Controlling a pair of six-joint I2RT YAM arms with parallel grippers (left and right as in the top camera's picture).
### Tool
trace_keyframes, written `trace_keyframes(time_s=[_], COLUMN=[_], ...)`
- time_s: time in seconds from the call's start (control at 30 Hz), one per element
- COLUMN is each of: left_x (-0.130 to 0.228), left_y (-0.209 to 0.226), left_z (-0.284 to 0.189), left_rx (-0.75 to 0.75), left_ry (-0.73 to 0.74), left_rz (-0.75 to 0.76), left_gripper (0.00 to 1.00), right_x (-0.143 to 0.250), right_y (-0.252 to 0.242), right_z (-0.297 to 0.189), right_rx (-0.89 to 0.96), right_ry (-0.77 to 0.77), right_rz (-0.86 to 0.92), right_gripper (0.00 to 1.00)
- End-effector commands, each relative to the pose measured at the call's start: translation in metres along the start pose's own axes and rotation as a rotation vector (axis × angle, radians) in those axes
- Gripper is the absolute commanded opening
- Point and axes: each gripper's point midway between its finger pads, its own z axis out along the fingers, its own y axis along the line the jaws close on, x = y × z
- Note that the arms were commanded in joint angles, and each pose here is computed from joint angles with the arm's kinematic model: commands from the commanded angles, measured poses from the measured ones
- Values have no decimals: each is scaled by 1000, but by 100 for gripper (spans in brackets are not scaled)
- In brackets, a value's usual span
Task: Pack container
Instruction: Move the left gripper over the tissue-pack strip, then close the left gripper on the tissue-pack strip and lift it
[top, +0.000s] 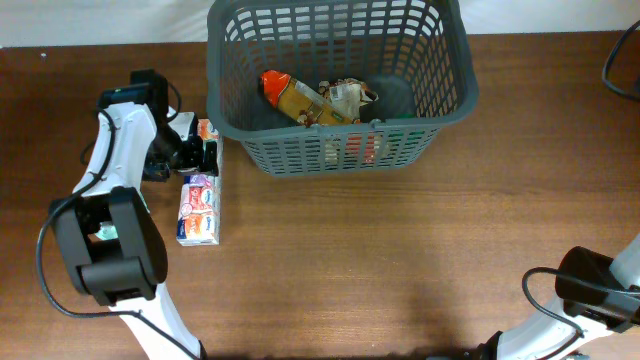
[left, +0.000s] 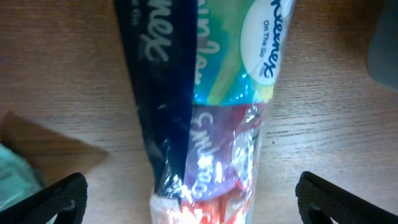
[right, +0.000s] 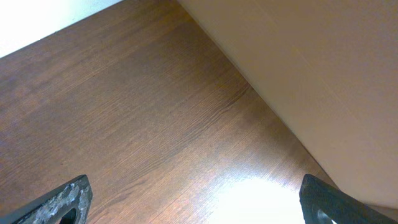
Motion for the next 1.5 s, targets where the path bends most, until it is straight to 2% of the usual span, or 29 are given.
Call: trace_keyframes(time_s=[0.0, 0.37, 0.67, 1.07, 1.47], left_x=[-4, -1, -4, -24, -9], left_y=[-7, 8, 5, -6, -6], left_z=[9, 41, 48, 51, 64], left_rx=[11, -197, -177, -104, -102], left_ry=[11, 86, 83, 3, 47], left_rz=[33, -98, -98, -87, -69], left_gripper=[99, 99, 99, 99, 99], right_x=[0, 0, 0, 0, 0], right_y=[1, 1, 1, 1, 1], right_z=[2, 2, 2, 2, 2], right_rx=[-4, -4, -4, -4, -4], right_ry=[4, 4, 4, 4, 4], right_rz=[16, 16, 16, 16, 16], right_gripper=[99, 99, 99, 99, 99])
